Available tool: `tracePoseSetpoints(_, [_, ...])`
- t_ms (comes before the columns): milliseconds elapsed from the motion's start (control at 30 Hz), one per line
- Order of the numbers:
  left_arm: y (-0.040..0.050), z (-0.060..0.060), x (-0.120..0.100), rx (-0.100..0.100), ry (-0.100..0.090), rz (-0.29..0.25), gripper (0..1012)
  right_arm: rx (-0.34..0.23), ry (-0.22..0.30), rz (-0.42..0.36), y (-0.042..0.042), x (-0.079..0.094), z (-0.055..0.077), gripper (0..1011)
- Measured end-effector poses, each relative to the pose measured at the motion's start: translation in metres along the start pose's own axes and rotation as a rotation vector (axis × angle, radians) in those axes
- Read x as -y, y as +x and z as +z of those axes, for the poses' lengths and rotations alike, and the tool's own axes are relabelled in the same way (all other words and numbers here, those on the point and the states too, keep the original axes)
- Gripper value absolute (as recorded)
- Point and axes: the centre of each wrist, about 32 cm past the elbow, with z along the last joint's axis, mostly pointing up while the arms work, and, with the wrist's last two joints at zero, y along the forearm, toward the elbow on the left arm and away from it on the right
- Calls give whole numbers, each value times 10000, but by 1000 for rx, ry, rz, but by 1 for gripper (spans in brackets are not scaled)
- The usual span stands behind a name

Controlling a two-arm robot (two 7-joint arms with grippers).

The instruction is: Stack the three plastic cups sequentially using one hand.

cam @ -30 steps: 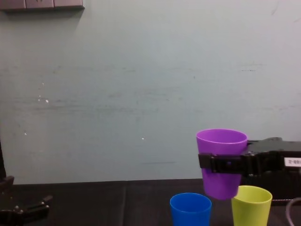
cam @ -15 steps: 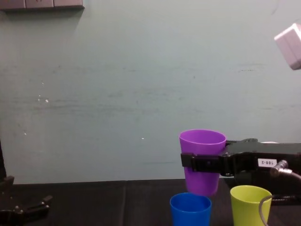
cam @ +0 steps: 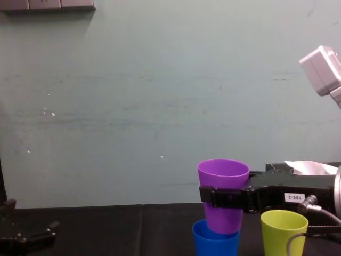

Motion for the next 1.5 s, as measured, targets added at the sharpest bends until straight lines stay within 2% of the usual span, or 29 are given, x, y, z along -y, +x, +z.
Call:
tracePoseSetpoints(533, [0,0,0,0,0,0,1011,-3,-21,4,2,-75,-99,734])
tracePoseSetpoints(1000, [0,0,0,0,0,0,1011,-1,-18,13,-22,-143,-191,734])
tracePoseSetpoints(1267, [0,0,0,0,0,0,1011,-1,-19,13,-21,-142,-194,735])
tracePoseSetpoints(1400, [0,0,0,0,0,0,1011,0,-19,13,-20,-140,-190,784])
tracePoseSetpoints(1500, [0,0,0,0,0,0,1011,0,-19,13,-20,-139,-187,864])
